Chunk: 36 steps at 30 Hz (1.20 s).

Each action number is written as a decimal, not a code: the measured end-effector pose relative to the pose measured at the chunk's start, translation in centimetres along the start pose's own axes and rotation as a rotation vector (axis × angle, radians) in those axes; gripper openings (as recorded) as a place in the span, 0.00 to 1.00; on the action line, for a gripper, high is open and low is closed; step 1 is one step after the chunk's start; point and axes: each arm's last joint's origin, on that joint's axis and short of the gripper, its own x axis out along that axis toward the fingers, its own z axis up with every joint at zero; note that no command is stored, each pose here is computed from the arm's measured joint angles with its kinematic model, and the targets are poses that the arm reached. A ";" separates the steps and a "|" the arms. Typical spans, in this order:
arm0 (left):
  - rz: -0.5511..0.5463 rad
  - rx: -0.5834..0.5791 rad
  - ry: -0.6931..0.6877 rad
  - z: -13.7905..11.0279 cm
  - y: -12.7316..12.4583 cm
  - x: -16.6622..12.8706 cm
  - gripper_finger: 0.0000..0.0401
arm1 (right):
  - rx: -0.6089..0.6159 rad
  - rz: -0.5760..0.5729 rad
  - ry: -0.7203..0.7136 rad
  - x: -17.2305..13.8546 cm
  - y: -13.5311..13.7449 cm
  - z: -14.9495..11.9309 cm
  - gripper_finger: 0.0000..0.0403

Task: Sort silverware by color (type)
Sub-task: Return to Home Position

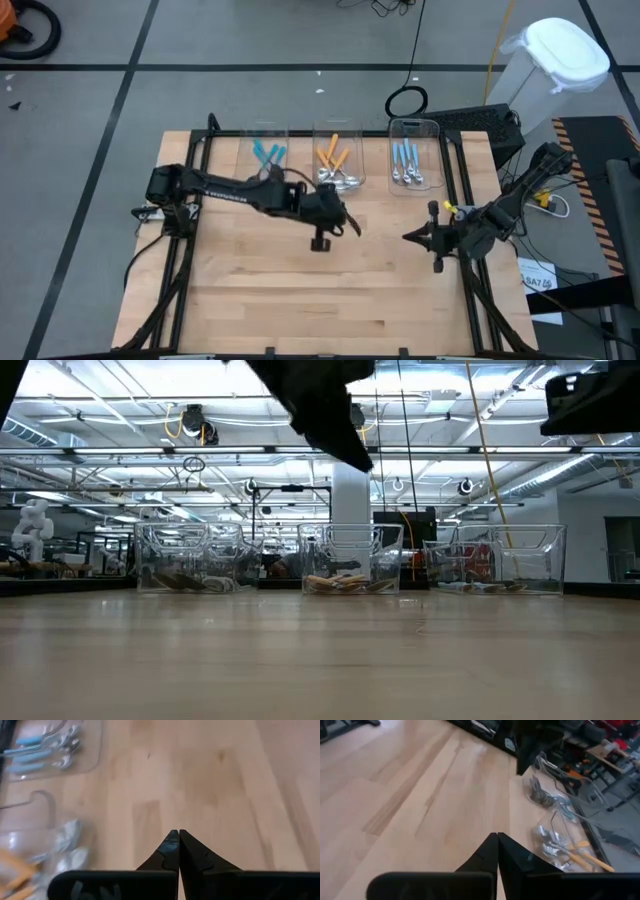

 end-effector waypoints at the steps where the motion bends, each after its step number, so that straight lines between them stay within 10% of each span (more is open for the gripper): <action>1: -0.001 -0.014 -0.031 -0.4 -0.4 0.7 0.00 | -0.002 0.014 -0.009 -0.1 0.0 -0.5 0.01; 16: 0.080 -0.164 -0.467 -6.0 -3.6 4.7 0.00 | 0.002 0.050 -0.268 -0.3 0.3 -3.8 0.00; 36: 0.072 -0.214 -0.613 -13.7 -5.4 4.6 0.00 | 0.064 0.116 -0.447 1.4 -0.2 -4.8 0.00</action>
